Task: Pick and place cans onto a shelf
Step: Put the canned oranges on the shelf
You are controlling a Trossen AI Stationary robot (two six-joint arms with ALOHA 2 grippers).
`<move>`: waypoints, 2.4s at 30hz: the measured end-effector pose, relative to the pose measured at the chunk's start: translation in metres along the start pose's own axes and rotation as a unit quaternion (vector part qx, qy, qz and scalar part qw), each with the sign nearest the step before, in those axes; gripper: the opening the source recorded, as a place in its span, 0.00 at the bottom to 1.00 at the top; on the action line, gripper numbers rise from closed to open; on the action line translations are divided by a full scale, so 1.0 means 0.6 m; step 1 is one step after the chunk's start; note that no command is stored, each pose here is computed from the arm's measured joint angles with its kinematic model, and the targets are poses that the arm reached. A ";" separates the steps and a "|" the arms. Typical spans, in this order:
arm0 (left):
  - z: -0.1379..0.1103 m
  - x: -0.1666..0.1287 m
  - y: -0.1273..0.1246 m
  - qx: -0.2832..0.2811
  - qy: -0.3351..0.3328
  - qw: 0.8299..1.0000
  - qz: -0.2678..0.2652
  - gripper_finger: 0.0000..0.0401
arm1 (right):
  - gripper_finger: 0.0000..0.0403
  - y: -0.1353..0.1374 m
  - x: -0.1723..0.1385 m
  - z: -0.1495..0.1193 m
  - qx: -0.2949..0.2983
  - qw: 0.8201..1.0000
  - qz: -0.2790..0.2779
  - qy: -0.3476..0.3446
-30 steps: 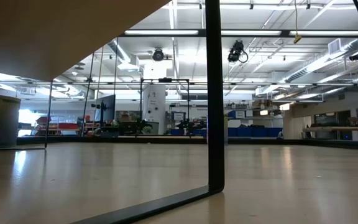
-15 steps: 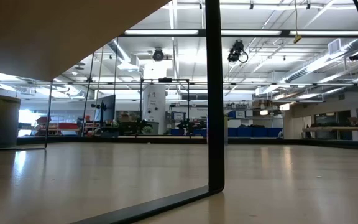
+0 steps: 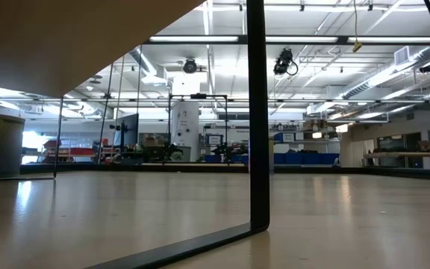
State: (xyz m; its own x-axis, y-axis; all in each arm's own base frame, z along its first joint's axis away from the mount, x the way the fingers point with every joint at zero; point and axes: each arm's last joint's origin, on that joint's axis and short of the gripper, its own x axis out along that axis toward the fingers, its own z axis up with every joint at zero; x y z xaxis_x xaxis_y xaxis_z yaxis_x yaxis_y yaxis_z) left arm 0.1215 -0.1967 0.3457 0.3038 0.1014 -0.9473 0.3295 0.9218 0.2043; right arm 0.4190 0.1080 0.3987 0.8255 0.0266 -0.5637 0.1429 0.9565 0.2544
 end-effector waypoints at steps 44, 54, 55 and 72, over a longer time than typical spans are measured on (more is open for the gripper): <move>0.002 -0.009 0.094 -0.057 -0.079 0.991 0.096 0.72 | 0.79 0.002 0.000 -0.001 0.030 0.999 0.019 0.010; 0.007 0.080 0.158 -0.148 0.050 0.985 0.078 0.37 | 0.79 0.002 0.000 -0.001 0.047 0.999 0.019 0.011; 0.009 0.084 0.159 -0.147 0.051 0.985 0.069 0.33 | 0.79 0.002 0.000 -0.001 0.048 0.999 0.020 0.011; 0.018 0.087 0.148 -0.145 0.045 0.988 -0.014 0.18 | 0.79 -0.006 0.001 0.001 0.051 0.998 0.017 0.014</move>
State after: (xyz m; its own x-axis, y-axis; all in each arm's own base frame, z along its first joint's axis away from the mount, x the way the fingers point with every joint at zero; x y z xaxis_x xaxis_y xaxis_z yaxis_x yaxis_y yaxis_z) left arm 0.1765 -0.1136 0.3172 0.2129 0.0959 -0.9724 0.0627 0.9918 0.1116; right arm 0.4197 0.1044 0.3979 0.8152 0.0676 -0.5752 0.1712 0.9207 0.3508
